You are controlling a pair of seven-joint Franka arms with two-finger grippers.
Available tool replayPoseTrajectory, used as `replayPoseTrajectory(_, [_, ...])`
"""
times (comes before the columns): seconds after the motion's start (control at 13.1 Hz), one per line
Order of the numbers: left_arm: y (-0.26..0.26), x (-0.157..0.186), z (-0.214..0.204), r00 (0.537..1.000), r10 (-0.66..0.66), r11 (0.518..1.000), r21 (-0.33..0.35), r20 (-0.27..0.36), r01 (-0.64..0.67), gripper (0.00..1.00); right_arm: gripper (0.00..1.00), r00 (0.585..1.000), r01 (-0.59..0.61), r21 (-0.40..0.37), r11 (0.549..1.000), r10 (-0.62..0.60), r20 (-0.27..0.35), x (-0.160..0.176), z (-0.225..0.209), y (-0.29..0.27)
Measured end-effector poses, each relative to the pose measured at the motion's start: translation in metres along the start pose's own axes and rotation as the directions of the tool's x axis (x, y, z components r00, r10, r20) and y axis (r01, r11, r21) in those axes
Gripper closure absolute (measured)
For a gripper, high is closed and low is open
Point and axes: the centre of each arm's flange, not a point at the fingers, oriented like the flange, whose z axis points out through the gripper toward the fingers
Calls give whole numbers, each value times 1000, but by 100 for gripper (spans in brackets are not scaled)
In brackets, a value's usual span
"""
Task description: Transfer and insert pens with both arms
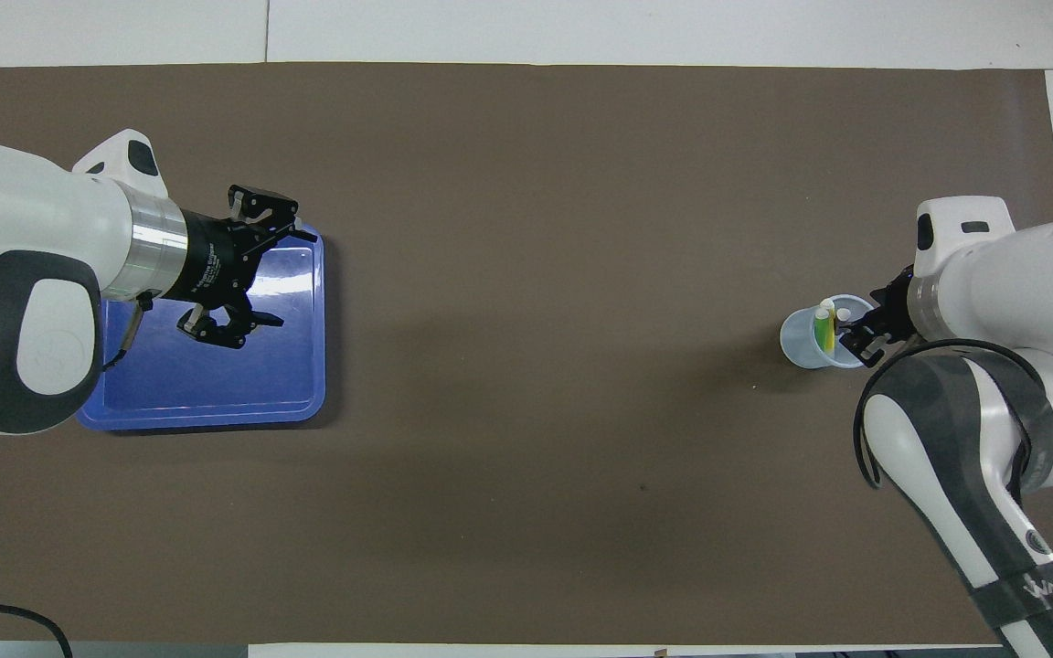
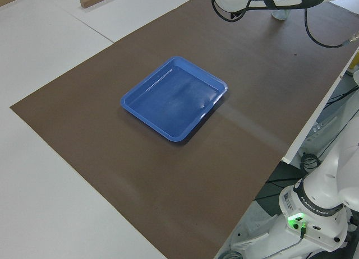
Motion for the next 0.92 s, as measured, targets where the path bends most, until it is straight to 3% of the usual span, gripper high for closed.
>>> replayPoseTrajectory(0.23, [-21, 37, -31, 955, 297, 953, 75, -18, -295, 0, 5, 1000, -12, -1, 1000, 12, 9, 3, -48, 8])
replayPoseTrajectory(0.31, [-29, 51, -45, 921, 388, 917, 102, -11, -385, 0, 0, 999, -35, -3, 999, 35, 10, 4, -66, 10])
replayPoseTrajectory(0.61, [-49, 78, -93, 764, 644, 745, 194, 38, -638, 0, 0, 964, -262, 24, 965, 260, 62, 1, -107, 9])
replayPoseTrajectory(0.77, [-47, 68, -112, 677, 732, 645, 244, 78, -724, 0, 0, 895, -439, 76, 895, 429, 120, -7, -116, 8])
replayPoseTrajectory(0.92, [-44, 57, -127, 595, 794, 554, 256, 123, -792, 0, 0, 840, -539, 95, 837, 525, 139, -15, -122, 18])
